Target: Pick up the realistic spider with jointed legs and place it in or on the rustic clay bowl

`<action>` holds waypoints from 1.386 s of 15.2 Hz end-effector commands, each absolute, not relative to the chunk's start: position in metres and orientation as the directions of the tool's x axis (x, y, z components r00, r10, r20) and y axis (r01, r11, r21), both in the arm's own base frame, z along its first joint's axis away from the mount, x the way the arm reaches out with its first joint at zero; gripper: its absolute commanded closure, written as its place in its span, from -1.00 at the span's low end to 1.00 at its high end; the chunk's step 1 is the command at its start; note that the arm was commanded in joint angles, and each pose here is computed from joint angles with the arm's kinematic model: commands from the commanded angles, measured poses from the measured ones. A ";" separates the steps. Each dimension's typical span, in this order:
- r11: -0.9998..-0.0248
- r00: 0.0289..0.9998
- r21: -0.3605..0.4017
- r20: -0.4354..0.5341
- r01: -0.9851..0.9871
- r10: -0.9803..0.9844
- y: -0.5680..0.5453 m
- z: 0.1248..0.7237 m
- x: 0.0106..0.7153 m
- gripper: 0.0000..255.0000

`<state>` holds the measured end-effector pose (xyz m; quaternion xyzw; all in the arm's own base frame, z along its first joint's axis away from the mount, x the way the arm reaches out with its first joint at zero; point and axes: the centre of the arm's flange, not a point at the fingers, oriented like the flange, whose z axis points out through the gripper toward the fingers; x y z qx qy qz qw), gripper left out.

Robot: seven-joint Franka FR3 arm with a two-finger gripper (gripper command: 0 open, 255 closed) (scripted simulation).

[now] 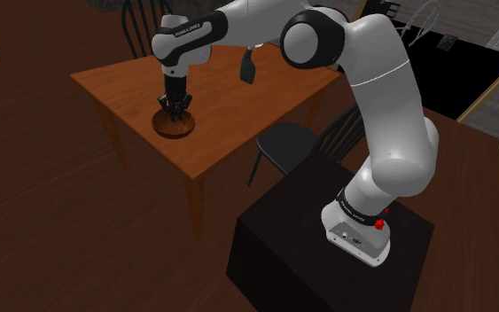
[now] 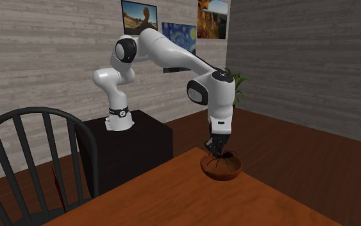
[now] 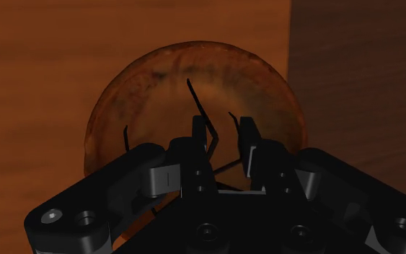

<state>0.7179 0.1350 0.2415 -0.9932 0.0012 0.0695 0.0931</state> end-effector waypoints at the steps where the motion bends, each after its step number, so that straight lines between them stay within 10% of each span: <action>1: -0.983 0.990 -0.185 -0.138 -0.015 0.010 0.135 0.241 0.718 1.00; 5: -0.983 0.990 -0.185 -0.138 -0.015 0.010 0.135 0.241 0.718 1.00; 6: -0.983 0.990 -0.185 -0.138 -0.015 0.010 0.135 0.241 0.718 -1.00; 21: -0.983 0.990 -0.185 -0.138 -0.015 0.010 0.126 0.289 0.725 -1.00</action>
